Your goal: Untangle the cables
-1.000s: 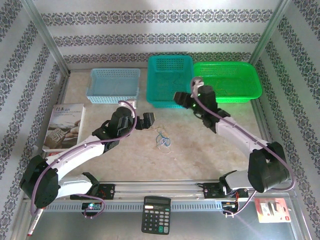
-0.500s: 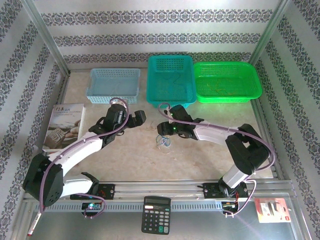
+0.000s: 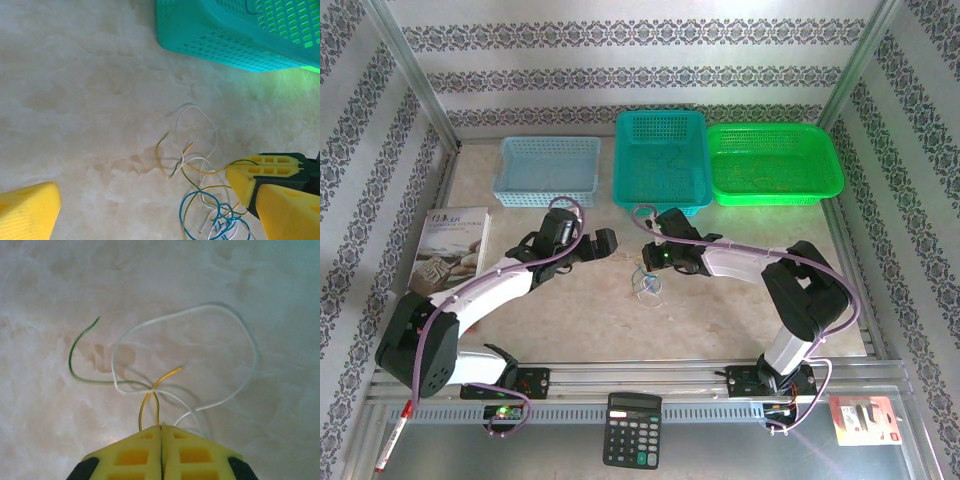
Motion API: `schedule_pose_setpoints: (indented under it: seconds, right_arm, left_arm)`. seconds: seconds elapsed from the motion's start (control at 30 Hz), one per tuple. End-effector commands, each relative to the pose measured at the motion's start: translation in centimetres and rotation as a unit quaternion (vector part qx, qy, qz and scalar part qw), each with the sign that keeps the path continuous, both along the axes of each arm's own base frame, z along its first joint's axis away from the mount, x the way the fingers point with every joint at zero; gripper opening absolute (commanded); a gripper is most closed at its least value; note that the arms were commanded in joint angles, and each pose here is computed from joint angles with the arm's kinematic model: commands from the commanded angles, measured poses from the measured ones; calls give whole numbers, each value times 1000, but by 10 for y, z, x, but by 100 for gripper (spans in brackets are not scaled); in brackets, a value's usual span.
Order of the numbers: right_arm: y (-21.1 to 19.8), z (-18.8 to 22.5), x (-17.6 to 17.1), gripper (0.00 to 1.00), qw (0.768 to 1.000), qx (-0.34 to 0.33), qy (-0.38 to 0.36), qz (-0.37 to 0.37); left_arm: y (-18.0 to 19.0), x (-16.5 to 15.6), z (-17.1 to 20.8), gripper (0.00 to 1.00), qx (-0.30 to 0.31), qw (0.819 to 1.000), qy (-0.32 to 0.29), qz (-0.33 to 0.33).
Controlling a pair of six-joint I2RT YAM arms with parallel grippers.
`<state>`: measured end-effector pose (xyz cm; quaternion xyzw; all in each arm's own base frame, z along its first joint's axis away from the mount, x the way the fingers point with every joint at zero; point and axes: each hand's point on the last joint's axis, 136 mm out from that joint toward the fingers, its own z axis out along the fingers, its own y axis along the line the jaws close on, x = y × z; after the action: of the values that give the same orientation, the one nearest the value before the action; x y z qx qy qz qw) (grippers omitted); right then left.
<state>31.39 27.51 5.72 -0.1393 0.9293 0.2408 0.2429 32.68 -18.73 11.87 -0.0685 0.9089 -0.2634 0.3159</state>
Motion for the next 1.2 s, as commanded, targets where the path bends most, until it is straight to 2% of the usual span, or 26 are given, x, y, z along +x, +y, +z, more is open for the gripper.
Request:
schedule_pose_setpoints:
  seconds: [0.0, 0.23, 0.43, 0.73, 1.17]
  right_arm:
    - [1, 35, 4, 0, 999, 27, -35, 2]
    - [-2, 69, -4, 0, 995, 78, -61, 2]
    - [-3, 82, -7, 0, 992, 105, -65, 0]
    - [-7, 86, -13, 0, 991, 115, -67, -4]
    - [-10, 107, -11, 0, 986, 143, -82, -22]
  left_arm:
    - [-3, 3, 4, 100, -5, 1000, 4, -10]
    - [-11, 6, 7, 100, -24, 1000, 2, -20]
    - [-16, 12, 7, 98, -47, 999, 3, -11]
    - [-17, 28, 33, 93, -151, 987, -48, 35]
    - [-36, 18, 65, 74, -271, 957, -102, -1]
